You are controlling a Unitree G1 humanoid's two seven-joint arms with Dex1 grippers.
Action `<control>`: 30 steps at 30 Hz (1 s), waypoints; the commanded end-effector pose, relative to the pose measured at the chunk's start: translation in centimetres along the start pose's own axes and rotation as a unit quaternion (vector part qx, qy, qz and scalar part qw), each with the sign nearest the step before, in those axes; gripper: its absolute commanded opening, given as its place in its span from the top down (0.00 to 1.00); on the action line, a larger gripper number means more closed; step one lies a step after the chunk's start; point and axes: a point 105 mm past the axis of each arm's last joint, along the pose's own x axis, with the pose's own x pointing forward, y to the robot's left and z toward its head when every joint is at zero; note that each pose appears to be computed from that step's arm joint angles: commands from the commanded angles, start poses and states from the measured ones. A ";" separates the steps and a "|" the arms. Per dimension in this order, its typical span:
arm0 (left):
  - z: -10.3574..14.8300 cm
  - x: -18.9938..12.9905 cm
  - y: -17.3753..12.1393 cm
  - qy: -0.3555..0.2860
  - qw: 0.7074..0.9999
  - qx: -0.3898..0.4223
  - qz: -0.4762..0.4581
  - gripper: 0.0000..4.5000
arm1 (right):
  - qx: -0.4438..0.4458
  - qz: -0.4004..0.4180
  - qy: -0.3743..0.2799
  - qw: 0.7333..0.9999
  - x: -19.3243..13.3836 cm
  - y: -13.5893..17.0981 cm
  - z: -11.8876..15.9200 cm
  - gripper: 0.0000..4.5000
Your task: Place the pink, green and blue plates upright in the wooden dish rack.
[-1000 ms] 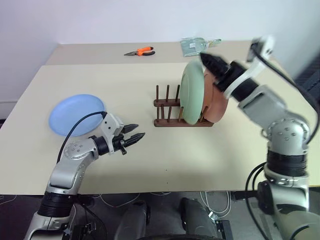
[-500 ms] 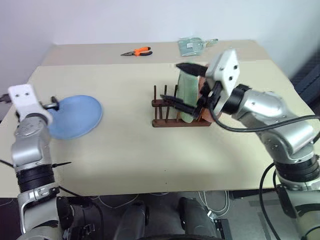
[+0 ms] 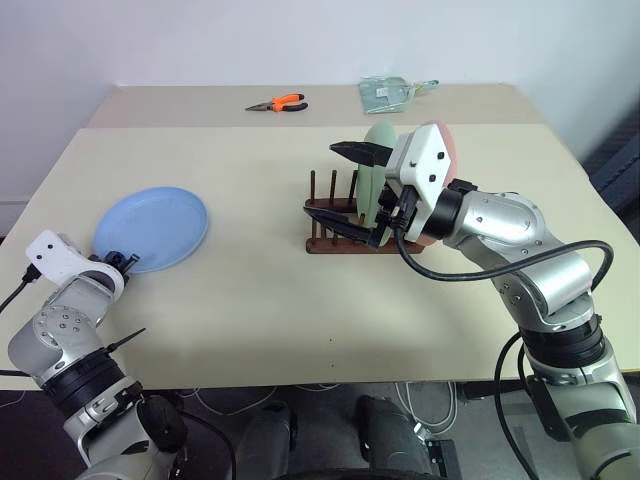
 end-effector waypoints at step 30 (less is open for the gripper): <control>10.6 -11.6 -22.2 -0.249 0.871 0.076 -0.417 0.36 | -0.294 -0.019 -0.004 0.956 5.6 0.0 0.5 1.00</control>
